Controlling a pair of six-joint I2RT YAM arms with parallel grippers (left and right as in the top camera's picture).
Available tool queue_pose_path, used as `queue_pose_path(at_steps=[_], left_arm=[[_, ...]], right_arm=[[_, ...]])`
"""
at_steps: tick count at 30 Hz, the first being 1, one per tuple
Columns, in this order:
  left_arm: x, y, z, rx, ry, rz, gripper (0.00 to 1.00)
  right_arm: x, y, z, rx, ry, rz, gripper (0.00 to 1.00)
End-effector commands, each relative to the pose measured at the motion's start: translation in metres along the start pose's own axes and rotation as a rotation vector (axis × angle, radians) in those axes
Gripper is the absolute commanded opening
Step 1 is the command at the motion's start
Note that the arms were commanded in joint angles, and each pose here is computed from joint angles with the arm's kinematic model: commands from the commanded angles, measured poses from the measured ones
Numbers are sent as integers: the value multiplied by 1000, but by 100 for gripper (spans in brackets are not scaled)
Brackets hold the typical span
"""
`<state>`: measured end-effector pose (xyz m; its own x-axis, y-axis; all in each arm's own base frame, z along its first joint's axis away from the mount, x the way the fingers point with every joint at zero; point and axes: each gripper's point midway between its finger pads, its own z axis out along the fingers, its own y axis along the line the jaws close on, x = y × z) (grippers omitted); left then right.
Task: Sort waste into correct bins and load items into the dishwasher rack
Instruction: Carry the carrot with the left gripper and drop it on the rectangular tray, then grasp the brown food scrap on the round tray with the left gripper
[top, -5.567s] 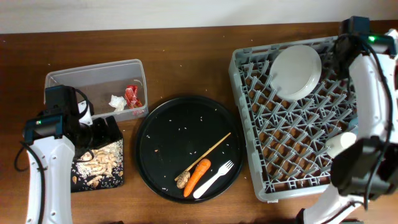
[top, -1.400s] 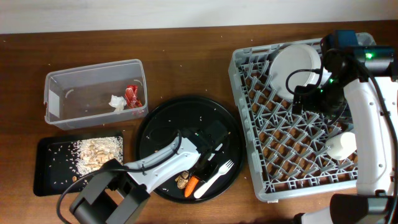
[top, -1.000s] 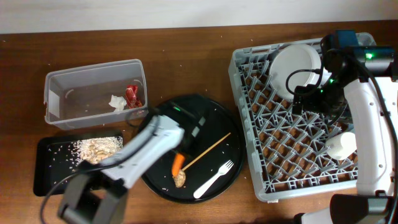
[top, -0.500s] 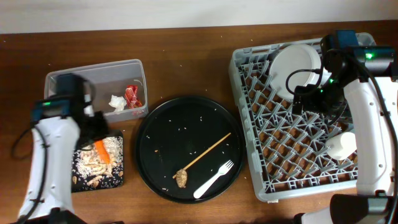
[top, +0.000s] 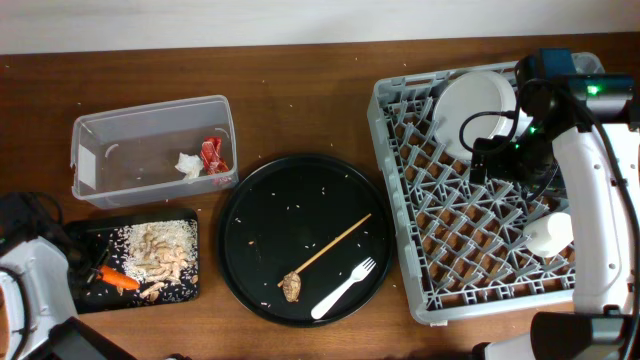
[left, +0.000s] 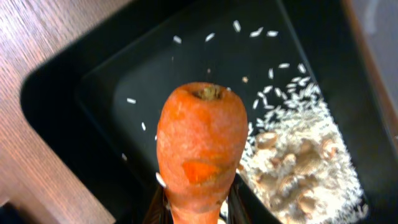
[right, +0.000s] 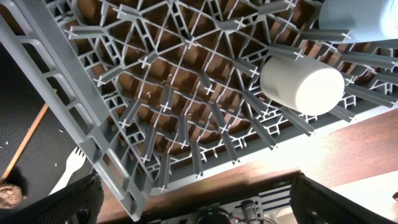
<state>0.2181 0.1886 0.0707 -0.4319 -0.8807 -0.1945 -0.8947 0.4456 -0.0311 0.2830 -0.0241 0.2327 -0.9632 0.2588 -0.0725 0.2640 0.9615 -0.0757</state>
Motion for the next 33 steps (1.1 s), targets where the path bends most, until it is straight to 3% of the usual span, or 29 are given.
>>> queue_pose_path(at_steps=[1, 9, 10, 12, 14, 20, 27, 30, 33], left_arm=[[4, -1, 15, 31, -25, -35, 1], [17, 4, 37, 31, -25, -43, 1], [17, 4, 37, 30, -24, -43, 6], [17, 4, 37, 31, -23, -43, 29], [18, 4, 37, 30, -21, -42, 31], [21, 5, 37, 30, -7, -42, 71], [10, -24, 4, 173, -36, -22, 73], [19, -72, -34, 347, -83, 153, 73], [59, -119, -61, 453, -101, 426, 73]], right_arm=[[2, -5, -6, 14, -26, 5, 99], [2, -5, -6, 14, -25, 5, 98], [2, -5, -6, 14, -25, 5, 98], [2, -6, -6, 14, -24, 5, 98], [2, -6, -6, 14, -24, 5, 98], [2, -6, -6, 14, -24, 5, 98], [2, -5, -6, 14, -25, 5, 99], [1, -5, -6, 13, -28, 6, 98], [1, -5, -6, 13, -28, 6, 98]])
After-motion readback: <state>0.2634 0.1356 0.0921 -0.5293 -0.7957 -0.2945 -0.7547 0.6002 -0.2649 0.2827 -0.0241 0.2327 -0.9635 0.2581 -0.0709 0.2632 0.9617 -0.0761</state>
